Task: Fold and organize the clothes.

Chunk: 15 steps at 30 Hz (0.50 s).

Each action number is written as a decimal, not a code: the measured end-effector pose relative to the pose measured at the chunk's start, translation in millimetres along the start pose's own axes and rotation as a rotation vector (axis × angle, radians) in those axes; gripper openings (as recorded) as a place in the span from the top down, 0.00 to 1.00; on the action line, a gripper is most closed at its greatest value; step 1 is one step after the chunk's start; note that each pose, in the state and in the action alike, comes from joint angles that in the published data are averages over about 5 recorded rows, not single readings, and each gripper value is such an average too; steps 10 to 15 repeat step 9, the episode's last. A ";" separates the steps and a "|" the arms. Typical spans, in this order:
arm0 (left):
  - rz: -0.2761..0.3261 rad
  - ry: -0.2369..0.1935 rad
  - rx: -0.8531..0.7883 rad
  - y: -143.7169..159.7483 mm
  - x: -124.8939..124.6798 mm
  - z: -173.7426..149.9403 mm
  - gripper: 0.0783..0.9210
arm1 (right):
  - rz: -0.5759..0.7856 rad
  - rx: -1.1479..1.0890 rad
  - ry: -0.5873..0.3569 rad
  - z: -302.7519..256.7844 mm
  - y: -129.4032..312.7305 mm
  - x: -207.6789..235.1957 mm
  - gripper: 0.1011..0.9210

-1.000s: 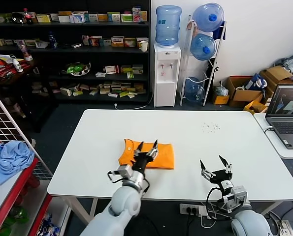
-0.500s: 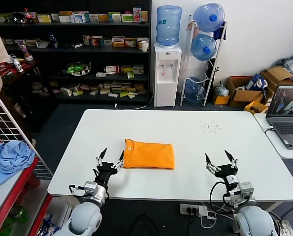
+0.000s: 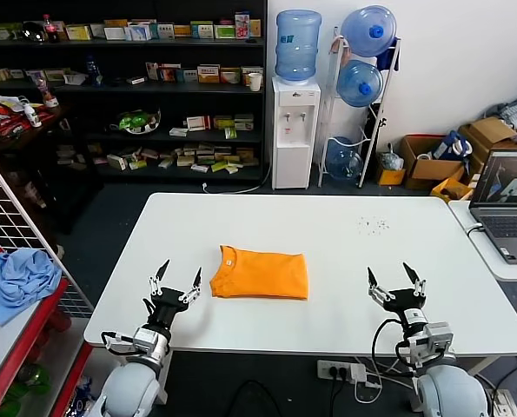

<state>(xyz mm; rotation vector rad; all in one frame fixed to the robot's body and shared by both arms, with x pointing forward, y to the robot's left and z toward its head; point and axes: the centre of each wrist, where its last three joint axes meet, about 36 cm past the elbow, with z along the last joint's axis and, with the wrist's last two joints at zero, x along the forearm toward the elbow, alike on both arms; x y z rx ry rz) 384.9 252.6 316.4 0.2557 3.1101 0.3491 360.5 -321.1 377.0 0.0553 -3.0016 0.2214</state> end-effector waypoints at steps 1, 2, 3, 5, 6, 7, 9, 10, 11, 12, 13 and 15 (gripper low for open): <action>-0.001 -0.001 -0.005 0.0 0.8 0.2 0.12 | 0.001 -0.004 -0.001 -0.1 1.0 0.5 0.12; -0.002 -0.002 -0.010 0.1 1.6 0.4 0.12 | 0.002 -0.008 -0.002 -0.1 2.0 0.9 0.12; -0.004 -0.003 -0.013 0.0 2.5 0.6 0.12 | 0.003 -0.012 -0.003 0.1 3.1 1.1 0.12; -0.008 -0.005 -0.020 -0.3 4.0 0.9 0.12 | 0.004 -0.019 -0.004 1.0 5.0 1.7 0.12; -0.010 -0.006 -0.023 -0.5 4.4 1.0 0.12 | 0.005 -0.022 -0.005 1.4 5.7 2.0 0.12; -0.012 -0.007 -0.025 -0.7 4.6 0.8 0.12 | 0.006 -0.025 -0.007 1.8 6.2 2.3 0.12; -0.015 -0.007 -0.027 -1.0 4.7 0.7 0.12 | 0.007 -0.027 -0.008 2.3 6.6 2.7 0.12; -0.015 -0.007 -0.027 -1.0 4.7 0.7 0.12 | 0.007 -0.027 -0.008 2.3 6.6 2.7 0.12; -0.015 -0.007 -0.027 -1.0 4.7 0.7 0.12 | 0.007 -0.027 -0.008 2.3 6.6 2.7 0.12; -0.015 -0.007 -0.027 -1.0 4.7 0.7 0.12 | 0.007 -0.027 -0.008 2.3 6.6 2.7 0.12; -0.015 -0.007 -0.027 -1.0 4.7 0.7 0.12 | 0.007 -0.027 -0.008 2.3 6.6 2.7 0.12; -0.015 -0.007 -0.027 -1.0 4.7 0.7 0.12 | 0.007 -0.027 -0.008 2.3 6.6 2.7 0.12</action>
